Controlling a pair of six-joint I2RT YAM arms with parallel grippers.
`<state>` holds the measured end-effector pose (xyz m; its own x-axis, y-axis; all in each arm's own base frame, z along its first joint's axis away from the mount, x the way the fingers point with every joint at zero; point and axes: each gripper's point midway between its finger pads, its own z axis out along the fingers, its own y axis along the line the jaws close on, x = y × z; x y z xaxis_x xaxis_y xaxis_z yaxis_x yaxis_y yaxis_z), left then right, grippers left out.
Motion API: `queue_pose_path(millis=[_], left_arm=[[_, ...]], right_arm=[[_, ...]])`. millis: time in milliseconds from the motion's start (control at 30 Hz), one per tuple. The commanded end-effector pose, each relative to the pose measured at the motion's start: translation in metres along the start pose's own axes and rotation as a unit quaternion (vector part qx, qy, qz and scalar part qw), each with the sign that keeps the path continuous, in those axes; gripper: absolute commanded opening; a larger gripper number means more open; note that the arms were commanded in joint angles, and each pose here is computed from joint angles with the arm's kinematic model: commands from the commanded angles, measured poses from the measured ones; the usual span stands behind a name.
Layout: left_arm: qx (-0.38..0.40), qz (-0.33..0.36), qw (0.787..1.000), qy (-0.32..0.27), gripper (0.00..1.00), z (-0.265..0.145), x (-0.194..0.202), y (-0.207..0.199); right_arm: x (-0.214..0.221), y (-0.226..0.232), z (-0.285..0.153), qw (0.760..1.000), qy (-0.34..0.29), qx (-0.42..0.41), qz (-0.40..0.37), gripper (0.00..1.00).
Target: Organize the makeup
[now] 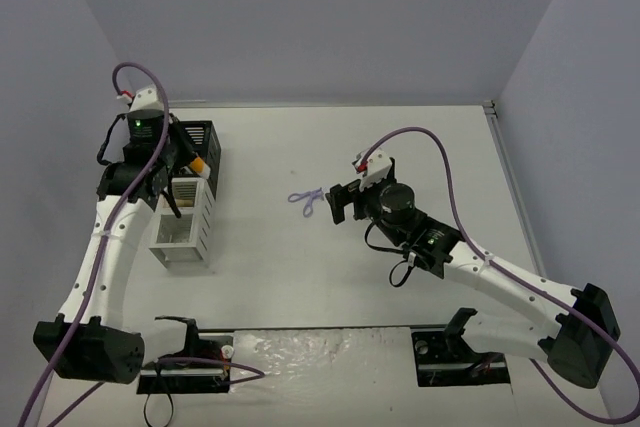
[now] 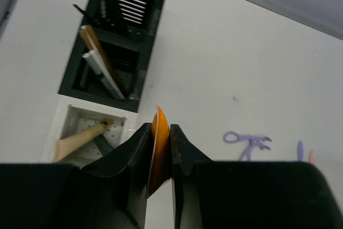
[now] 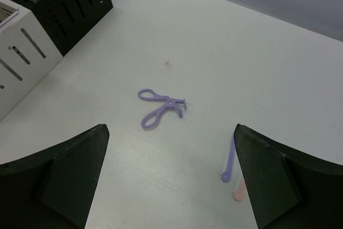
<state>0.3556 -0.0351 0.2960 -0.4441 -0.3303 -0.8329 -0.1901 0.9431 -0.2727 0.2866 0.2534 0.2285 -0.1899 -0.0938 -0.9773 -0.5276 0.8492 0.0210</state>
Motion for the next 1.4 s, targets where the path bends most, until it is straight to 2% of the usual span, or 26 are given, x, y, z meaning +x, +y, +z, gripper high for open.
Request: queue_pose_path(millis=[0,167,300,533,767,900,1000,1200,1367], left_arm=[[-0.05,0.004,0.998,-0.029,0.0,0.017,-0.017,0.04],[-0.087,-0.015,0.996,-0.027,0.0,0.045,-0.01,0.075],[-0.083,-0.036,0.996,0.0,0.0,0.061,0.009,0.086],[-0.114,-0.037,0.993,0.013,0.02,0.061,0.021,0.098],[-0.106,-0.041,0.993,0.015,0.66,0.052,0.018,0.094],[-0.1,-0.039,0.994,-0.01,0.88,0.033,0.005,0.09],[-0.087,-0.028,0.995,-0.028,0.96,0.017,-0.003,0.085],[-0.001,0.01,0.997,-0.073,0.97,-0.013,-0.016,0.056],[0.072,0.017,0.995,-0.062,0.97,-0.013,-0.002,0.032]], right_arm=[[-0.012,-0.023,-0.003,0.998,-0.025,0.046,0.028,1.0],[-0.004,-0.03,-0.003,0.998,-0.014,0.058,0.028,1.0],[0.002,-0.034,-0.003,0.997,-0.008,0.065,0.029,1.0],[0.01,-0.043,-0.002,0.997,0.0,0.078,0.031,1.0],[0.023,-0.05,0.004,0.995,0.023,0.092,0.037,1.0],[0.035,-0.059,0.007,0.992,0.044,0.109,0.047,1.0],[0.05,-0.071,0.011,0.988,0.069,0.125,0.059,0.97],[0.069,-0.058,0.035,0.988,0.114,0.084,0.067,0.85],[0.079,-0.048,0.059,0.987,0.141,0.06,0.056,0.75]])
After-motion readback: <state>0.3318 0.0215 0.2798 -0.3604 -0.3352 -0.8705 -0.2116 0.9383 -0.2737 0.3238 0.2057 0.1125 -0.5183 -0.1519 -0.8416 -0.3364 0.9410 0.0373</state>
